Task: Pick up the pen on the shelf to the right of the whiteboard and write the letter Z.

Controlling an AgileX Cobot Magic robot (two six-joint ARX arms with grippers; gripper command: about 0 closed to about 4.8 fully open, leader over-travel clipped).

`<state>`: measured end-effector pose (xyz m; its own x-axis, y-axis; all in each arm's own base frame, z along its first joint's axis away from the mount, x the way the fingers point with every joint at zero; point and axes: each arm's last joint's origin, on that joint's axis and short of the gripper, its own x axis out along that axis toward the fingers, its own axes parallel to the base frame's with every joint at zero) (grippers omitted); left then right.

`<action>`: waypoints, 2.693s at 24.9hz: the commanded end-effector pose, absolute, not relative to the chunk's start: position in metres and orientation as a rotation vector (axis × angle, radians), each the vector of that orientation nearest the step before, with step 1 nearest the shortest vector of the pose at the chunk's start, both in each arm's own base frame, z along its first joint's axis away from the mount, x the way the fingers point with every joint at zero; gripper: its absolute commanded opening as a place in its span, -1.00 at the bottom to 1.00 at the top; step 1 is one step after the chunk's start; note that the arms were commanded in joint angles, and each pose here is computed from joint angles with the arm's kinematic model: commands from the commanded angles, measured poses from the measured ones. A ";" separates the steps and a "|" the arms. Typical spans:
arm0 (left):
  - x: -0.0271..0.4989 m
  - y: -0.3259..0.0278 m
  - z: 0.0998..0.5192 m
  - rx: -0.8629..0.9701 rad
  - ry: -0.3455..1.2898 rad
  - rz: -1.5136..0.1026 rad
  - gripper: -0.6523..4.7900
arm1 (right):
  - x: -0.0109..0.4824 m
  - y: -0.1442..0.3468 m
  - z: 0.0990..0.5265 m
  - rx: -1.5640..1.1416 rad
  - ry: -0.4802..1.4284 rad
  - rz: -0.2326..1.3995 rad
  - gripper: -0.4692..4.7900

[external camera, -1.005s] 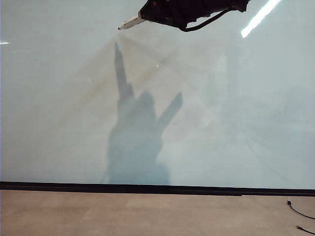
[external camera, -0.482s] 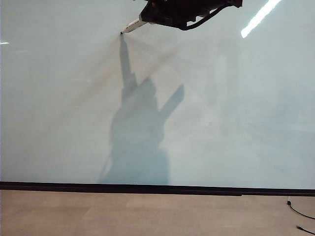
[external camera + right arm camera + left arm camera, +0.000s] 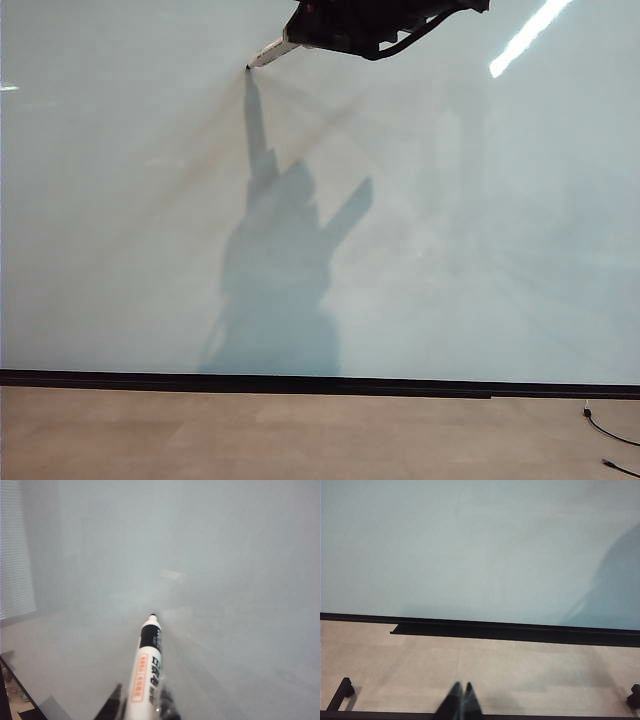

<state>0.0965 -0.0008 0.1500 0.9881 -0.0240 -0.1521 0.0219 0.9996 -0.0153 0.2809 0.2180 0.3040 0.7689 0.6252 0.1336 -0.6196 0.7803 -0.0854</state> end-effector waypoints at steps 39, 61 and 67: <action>0.096 -0.001 0.151 -0.009 0.146 -0.024 -0.78 | 0.264 0.164 0.314 -0.041 -0.157 0.480 -0.86; 0.096 -0.001 0.151 -0.009 0.146 -0.024 -0.78 | 0.247 0.223 0.280 -0.098 -0.051 0.689 -0.86; 0.096 -0.001 0.151 -0.009 0.146 -0.025 -0.78 | 0.265 0.239 0.261 -0.122 0.005 0.696 -0.86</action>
<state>0.0964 -0.0008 0.1501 0.9882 -0.0244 -0.1514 0.0223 0.9996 -0.0153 0.2636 0.2379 0.2572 0.7656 0.6393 -0.0722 -0.6431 0.7579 -0.1091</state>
